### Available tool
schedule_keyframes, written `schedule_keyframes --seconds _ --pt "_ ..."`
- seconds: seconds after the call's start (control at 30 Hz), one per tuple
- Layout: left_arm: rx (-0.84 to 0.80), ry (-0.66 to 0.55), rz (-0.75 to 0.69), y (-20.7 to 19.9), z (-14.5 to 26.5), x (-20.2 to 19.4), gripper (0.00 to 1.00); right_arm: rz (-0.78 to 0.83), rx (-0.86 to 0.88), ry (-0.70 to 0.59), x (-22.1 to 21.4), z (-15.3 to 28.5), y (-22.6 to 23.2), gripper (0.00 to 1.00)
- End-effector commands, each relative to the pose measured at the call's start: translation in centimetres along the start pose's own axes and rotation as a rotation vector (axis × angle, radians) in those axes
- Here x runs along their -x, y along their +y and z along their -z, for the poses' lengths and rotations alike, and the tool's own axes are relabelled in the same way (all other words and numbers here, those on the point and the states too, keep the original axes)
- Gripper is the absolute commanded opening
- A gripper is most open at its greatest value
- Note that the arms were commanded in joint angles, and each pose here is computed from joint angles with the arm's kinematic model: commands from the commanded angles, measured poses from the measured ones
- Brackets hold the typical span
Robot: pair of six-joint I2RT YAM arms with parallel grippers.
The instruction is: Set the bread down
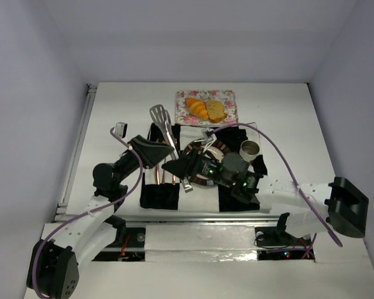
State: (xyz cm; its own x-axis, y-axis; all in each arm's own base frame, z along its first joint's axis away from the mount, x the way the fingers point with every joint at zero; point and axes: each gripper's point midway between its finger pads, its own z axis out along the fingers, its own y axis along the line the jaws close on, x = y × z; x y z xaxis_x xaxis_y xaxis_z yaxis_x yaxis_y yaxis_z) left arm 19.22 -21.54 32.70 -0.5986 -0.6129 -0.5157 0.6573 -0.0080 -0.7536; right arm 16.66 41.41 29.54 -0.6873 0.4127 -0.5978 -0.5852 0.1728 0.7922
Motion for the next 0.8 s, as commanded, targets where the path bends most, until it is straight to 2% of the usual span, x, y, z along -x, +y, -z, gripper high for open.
schedule_keyframes --seconds 0.0,0.07,0.1,0.13,0.33,0.43,0.6,0.77 --pt "-0.065 0.011 -0.085 -2.3 -0.5 0.6 0.44 0.003 0.025 -0.081 2.3 0.5 1.9 0.58" --pt "-0.060 0.021 -0.095 -2.5 -0.6 0.6 0.57 0.005 0.006 -0.081 2.3 0.6 1.6 0.58" --pt "-0.062 0.024 -0.103 -2.5 -0.6 0.5 0.58 0.003 -0.006 -0.081 2.4 0.7 1.4 0.58" --pt "-0.050 0.031 -0.103 -2.4 -0.8 0.6 0.63 0.002 -0.019 -0.083 2.4 0.7 1.2 0.57" --pt "-0.007 0.062 -0.151 -2.3 -0.9 0.6 0.81 -0.022 -0.051 -0.127 3.9 1.4 0.2 0.55" --pt "0.007 0.071 -0.169 -2.4 -0.8 0.6 0.86 -0.025 -0.069 -0.140 4.8 1.7 -0.3 0.54" --pt "0.086 0.084 -0.219 -1.6 -0.7 0.8 0.87 -0.006 -0.124 -0.128 5.7 2.4 -1.6 0.54" --pt "0.332 0.081 -0.317 1.4 0.7 1.9 0.85 0.006 -0.240 -0.034 5.7 3.9 -5.3 0.54"
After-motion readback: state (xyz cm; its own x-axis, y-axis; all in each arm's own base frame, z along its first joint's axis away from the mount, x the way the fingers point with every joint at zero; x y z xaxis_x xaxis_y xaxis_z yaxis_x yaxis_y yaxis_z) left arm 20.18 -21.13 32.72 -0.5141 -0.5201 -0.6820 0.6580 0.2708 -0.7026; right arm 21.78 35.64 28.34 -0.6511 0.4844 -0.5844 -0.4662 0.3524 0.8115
